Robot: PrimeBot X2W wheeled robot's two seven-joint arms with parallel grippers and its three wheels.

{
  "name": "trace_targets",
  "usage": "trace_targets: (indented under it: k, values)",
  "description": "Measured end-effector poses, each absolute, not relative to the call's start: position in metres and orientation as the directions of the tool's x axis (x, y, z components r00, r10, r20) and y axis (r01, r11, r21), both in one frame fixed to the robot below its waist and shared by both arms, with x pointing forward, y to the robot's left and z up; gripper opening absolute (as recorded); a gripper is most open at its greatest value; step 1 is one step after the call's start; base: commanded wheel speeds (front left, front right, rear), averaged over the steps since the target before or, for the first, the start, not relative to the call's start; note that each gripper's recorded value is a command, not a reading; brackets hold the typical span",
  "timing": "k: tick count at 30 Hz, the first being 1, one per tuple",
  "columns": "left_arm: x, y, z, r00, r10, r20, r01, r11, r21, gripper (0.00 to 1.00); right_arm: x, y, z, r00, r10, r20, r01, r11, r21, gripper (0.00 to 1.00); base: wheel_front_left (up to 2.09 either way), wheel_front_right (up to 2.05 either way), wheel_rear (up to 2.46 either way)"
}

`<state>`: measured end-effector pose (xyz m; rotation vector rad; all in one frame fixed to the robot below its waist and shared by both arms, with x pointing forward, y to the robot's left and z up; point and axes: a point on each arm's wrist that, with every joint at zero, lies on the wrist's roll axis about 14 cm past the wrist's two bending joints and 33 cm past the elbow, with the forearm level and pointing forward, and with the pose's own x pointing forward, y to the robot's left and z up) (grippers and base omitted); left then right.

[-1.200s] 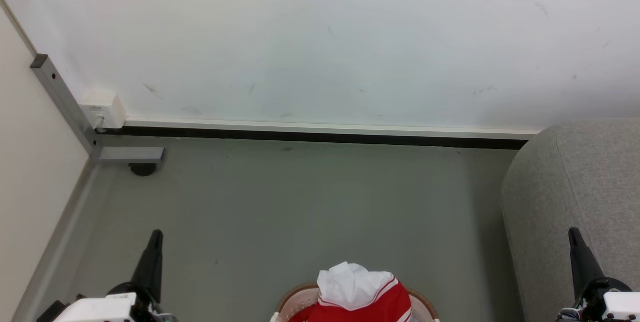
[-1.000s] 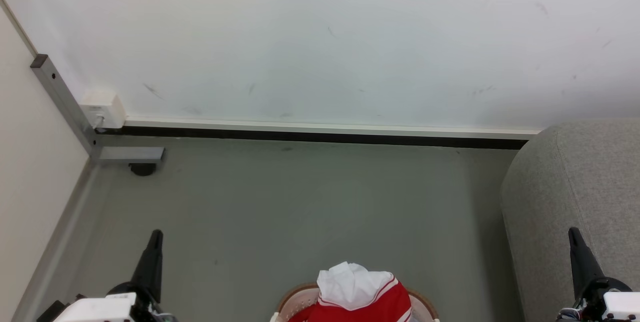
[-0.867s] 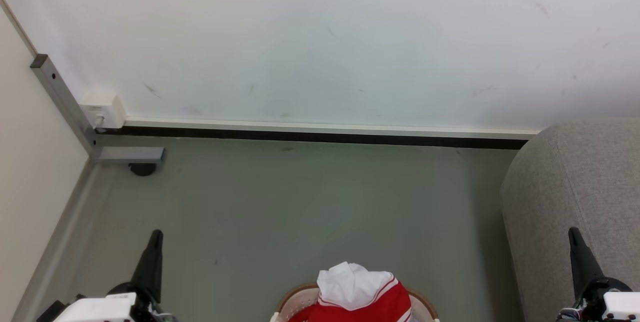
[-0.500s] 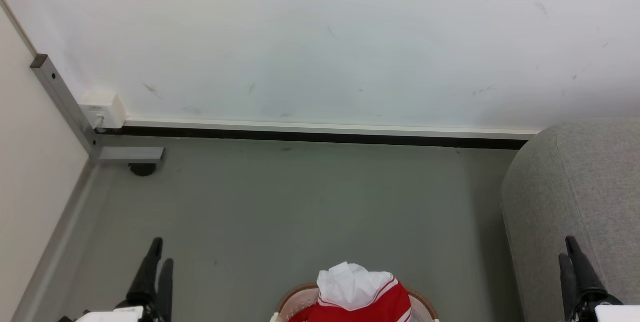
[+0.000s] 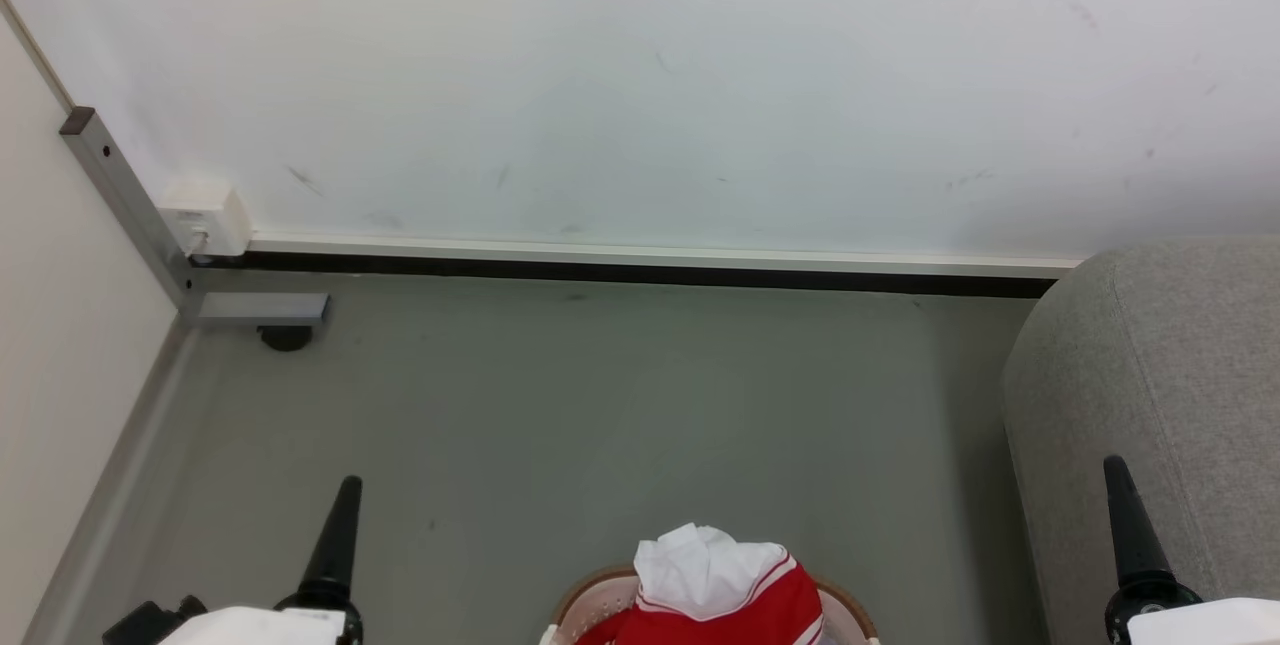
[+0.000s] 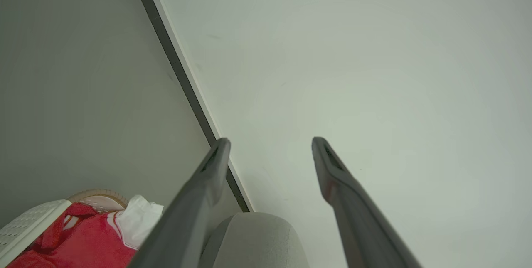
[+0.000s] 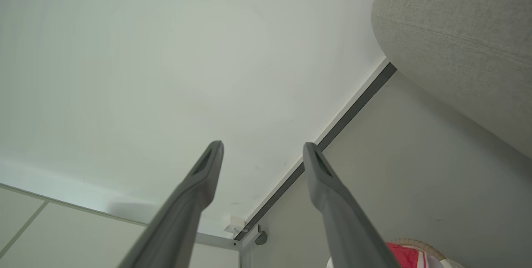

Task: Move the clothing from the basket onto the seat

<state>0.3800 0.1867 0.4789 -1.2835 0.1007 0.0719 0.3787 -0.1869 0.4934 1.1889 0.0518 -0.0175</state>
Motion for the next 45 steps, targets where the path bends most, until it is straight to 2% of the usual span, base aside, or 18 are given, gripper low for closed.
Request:
trace_targets:
  k: [7, 20, 45]
  values:
    - [0.3796, 0.1831, 0.4777, 0.992, -0.004, -0.129, -0.114, 0.441, -0.890, 1.00, 0.3779, -0.1821, 0.4931, 0.998, 0.030, -0.052, 0.028, 0.539, 0.842, 1.00, 0.00, 0.00, 0.00]
    - [0.3769, 0.1818, 0.4758, 0.990, 0.007, -0.138, -0.110, 0.648, -0.754, 1.00, 0.3748, -0.1840, 0.4937, 0.999, 0.021, -0.041, 0.013, 0.731, 0.682, 1.00, 0.00, 0.00, 0.00]
    - [0.3760, 0.1829, 0.4814, 0.996, 0.020, -0.090, -0.060, 0.883, -0.465, 1.00, 0.3709, -0.1800, 0.4956, 0.999, 0.039, -0.011, -0.031, 0.918, 0.396, 1.00, 0.00, 0.00, 0.00]
